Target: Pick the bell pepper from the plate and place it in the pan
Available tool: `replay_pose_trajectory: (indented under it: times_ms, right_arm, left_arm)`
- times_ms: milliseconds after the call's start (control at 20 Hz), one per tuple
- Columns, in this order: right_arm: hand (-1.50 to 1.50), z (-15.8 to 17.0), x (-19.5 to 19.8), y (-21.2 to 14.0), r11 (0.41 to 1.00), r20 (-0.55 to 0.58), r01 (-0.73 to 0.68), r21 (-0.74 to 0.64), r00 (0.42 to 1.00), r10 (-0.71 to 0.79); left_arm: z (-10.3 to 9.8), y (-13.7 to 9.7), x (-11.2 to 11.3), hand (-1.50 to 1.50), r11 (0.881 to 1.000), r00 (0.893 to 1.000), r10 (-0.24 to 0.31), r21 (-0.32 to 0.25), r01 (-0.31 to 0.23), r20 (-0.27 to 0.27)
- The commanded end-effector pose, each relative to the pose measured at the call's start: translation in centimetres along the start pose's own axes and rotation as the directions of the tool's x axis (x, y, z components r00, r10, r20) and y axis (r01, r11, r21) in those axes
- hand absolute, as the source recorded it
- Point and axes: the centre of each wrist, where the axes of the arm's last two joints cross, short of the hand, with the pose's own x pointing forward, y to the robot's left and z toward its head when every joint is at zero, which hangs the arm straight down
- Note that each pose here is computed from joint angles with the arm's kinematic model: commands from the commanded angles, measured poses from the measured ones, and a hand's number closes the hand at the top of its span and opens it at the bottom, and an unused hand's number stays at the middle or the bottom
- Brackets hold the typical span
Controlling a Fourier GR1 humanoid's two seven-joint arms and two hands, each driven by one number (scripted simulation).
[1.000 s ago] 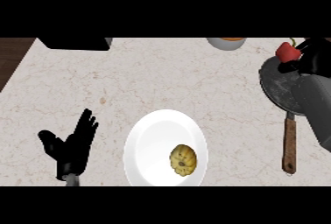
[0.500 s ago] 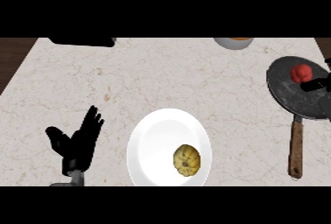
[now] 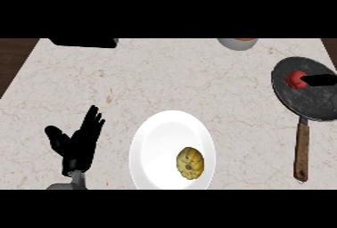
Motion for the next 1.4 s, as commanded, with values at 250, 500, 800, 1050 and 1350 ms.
replay_pose_trajectory:
  times_ms: [250,500,800,1050,1350]
  right_arm:
    - [-1.5,-1.2,-1.4,-2.0,0.867,-0.003,0.498,-0.022,0.867,-0.498]
    - [-1.5,-0.8,-7.2,-2.8,0.743,-0.002,0.665,0.084,0.745,-0.667]
    - [-1.5,-0.4,-10.8,-3.6,0.645,0.034,0.733,0.217,0.655,-0.755]
    - [-1.5,2.1,-10.7,-0.9,0.657,0.037,0.69,0.303,0.68,-0.732]
    - [-1.5,4.2,-8.5,-1.4,0.654,-0.005,0.711,0.258,0.678,-0.735]
  left_arm:
    - [0.3,-0.7,-0.6,0.0,0.999,1.0,0.016,0.028,-0.016,-0.017]
    - [0.8,0.6,-0.7,0.0,0.999,1.0,0.011,0.053,-0.01,-0.024]
    - [1.2,1.9,-0.9,0.0,0.997,0.999,0.022,0.075,-0.02,-0.033]
    - [0.6,2.2,-1.0,0.0,0.997,0.999,0.013,0.074,-0.011,-0.029]
    - [3.1,2.4,-2.0,0.0,0.996,0.999,0.021,0.087,-0.019,-0.027]
